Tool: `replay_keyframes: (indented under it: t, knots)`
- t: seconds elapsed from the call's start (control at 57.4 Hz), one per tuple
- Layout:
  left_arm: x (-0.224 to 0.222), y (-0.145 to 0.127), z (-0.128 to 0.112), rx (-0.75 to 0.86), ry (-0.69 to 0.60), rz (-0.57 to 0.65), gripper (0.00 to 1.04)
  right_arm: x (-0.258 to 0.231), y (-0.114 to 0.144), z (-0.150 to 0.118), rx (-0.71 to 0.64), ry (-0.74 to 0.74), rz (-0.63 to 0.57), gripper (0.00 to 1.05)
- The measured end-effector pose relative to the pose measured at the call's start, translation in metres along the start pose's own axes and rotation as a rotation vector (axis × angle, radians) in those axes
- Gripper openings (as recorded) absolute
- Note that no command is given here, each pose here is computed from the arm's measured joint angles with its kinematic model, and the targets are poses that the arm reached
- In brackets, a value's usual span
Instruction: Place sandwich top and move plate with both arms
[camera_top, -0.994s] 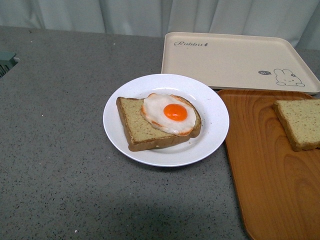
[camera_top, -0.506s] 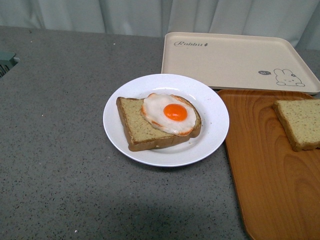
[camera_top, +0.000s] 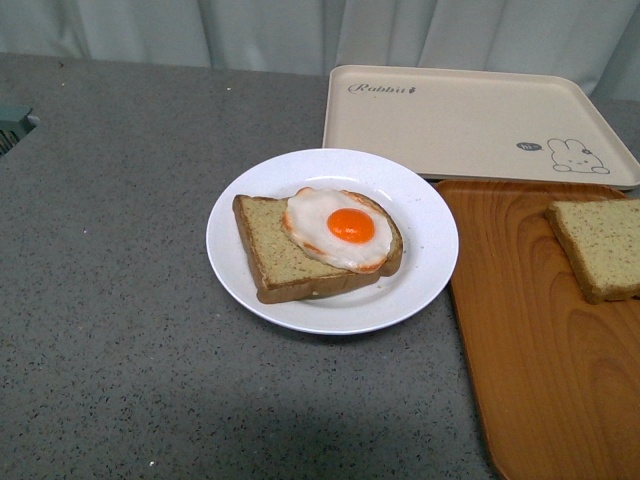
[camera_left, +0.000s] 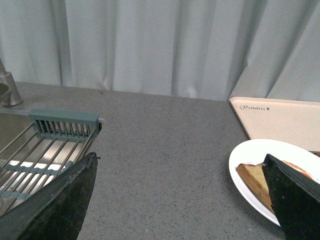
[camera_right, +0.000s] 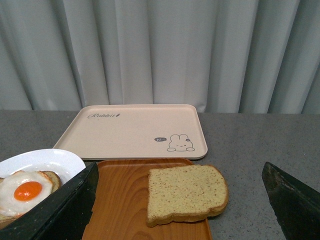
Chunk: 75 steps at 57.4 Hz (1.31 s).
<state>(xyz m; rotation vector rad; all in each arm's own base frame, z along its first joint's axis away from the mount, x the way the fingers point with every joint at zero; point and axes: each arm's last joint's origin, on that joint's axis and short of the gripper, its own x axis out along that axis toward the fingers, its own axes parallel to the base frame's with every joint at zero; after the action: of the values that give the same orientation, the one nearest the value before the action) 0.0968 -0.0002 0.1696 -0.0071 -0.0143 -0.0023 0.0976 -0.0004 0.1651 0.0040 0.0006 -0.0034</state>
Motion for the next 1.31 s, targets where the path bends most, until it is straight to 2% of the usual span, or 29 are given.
replay_keyframes:
  t: [1.307]
  knots:
    - [0.0,0.0,0.0,0.0,0.0,0.0,0.98,0.0,0.0,0.0,0.0,0.0,0.0,0.96]
